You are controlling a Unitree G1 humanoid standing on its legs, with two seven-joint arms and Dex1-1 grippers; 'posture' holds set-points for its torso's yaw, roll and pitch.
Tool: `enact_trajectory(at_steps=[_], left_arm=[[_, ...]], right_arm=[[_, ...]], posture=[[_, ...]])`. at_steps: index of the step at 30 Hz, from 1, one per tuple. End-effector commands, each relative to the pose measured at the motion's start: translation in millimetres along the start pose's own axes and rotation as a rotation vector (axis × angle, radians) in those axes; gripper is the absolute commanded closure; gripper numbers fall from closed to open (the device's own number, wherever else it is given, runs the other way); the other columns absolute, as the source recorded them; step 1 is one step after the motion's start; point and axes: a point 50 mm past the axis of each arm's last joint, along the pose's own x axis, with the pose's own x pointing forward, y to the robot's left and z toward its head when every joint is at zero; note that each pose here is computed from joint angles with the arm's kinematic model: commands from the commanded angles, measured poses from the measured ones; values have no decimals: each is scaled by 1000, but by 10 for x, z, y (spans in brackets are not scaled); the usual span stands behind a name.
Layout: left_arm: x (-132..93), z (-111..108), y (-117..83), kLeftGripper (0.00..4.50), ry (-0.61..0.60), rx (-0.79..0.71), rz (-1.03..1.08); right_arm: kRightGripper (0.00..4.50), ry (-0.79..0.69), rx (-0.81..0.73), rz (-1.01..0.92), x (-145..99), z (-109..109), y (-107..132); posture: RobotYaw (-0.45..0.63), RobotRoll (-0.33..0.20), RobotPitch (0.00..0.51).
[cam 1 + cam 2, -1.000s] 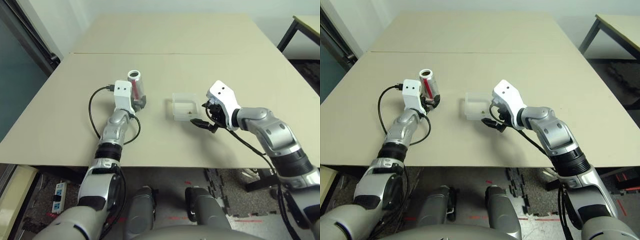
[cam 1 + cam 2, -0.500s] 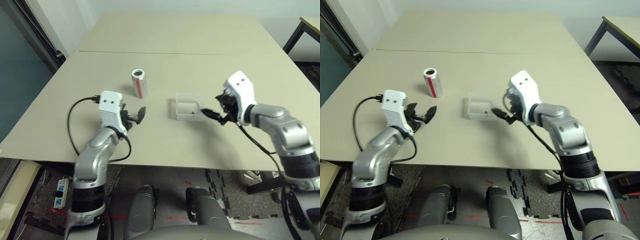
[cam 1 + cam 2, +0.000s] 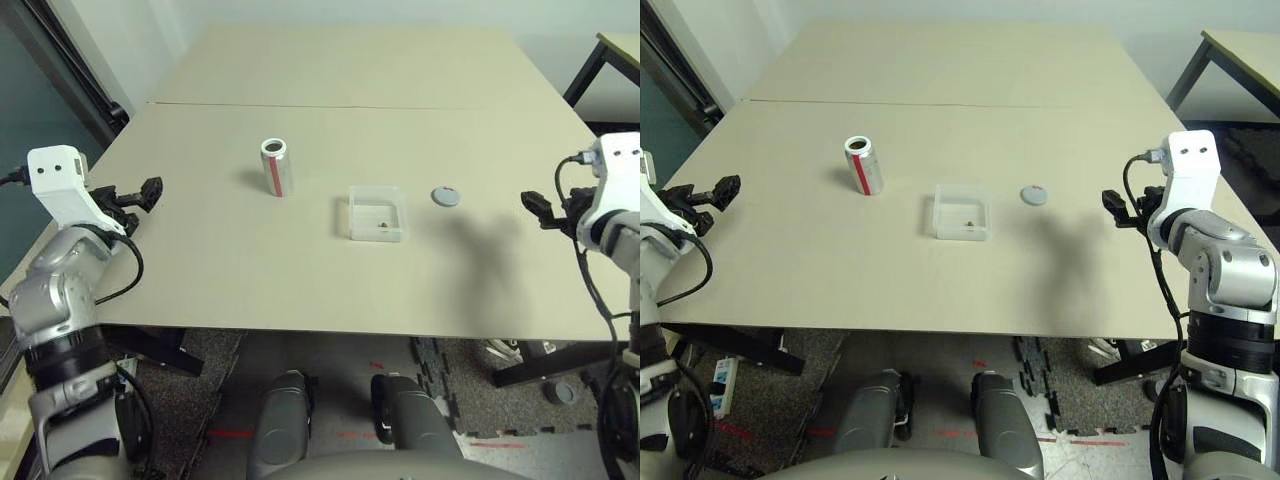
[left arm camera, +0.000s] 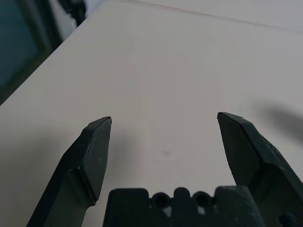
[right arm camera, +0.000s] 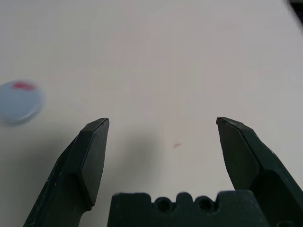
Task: Pour the medicine from the bottle into the box.
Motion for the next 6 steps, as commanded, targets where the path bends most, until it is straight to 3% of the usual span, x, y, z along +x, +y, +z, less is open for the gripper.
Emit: enact_trajectory(at_steps=[1, 6], left_arm=[[125, -182, 12, 17, 57, 3, 0], [219, -348, -54, 17, 86, 9, -5]], right_arm=[[0, 15, 2, -19, 150, -64, -1], [0, 24, 9, -45, 268, -149, -48]], posture=[[112, 0, 114], [119, 0, 115]])
